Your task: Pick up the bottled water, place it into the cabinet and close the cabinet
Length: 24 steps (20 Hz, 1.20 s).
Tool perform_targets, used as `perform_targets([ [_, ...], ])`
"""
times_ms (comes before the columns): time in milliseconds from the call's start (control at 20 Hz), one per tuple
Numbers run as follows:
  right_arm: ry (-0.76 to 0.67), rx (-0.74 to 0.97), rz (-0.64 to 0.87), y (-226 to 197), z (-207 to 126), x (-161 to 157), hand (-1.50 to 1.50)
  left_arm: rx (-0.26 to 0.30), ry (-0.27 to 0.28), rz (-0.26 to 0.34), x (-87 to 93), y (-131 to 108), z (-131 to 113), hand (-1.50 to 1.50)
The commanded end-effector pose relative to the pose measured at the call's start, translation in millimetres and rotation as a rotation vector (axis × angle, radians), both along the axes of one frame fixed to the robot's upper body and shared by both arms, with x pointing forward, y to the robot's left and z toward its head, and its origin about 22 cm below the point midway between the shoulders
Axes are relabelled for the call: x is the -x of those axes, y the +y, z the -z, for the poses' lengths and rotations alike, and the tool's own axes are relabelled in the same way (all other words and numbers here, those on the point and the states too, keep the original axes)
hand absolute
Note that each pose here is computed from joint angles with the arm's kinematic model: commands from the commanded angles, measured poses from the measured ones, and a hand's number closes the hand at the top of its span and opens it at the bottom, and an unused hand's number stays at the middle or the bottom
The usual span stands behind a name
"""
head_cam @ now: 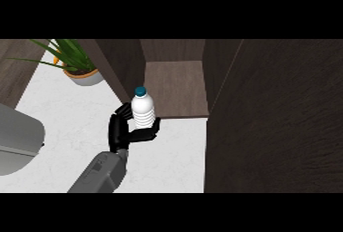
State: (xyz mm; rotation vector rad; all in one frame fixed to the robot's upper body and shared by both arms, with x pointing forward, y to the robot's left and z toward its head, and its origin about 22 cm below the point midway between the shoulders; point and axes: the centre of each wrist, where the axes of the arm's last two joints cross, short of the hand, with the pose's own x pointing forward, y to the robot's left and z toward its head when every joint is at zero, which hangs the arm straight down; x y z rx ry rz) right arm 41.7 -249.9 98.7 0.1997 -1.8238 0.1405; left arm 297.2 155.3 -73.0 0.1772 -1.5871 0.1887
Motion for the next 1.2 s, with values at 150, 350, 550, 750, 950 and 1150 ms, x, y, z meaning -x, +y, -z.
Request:
perform_targets([
  [150, -0.034, -0.017, -0.029, -3, -7, -3, -1.50, -0.133, -0.121, 0.090, -63.7, -45, -74, 1.50],
  [350, -0.032, -0.022, -0.042, -4, -13, -3, -1.50, -0.209, -0.083, 0.005, -68.9, -30, -71, 1.50],
  [550, -0.042, -0.014, -0.040, -5, -5, -7, -1.50, -0.172, -0.034, -0.053, -72.3, -26, -74, 1.50],
  [750, -0.058, -0.018, -0.057, -6, -9, -6, -1.50, -0.162, -0.053, -0.129, -76.5, -8, -78, 1.50],
  [950, -0.038, -0.026, -0.064, -4, -3, -9, -1.50, -0.293, -0.092, -0.141, -76.2, -5, -75, -1.50],
  [1150, -0.049, -0.021, -0.076, -7, -1, -8, -1.50, -0.362, -0.126, -0.185, -80.9, 7, -79, -1.50],
])
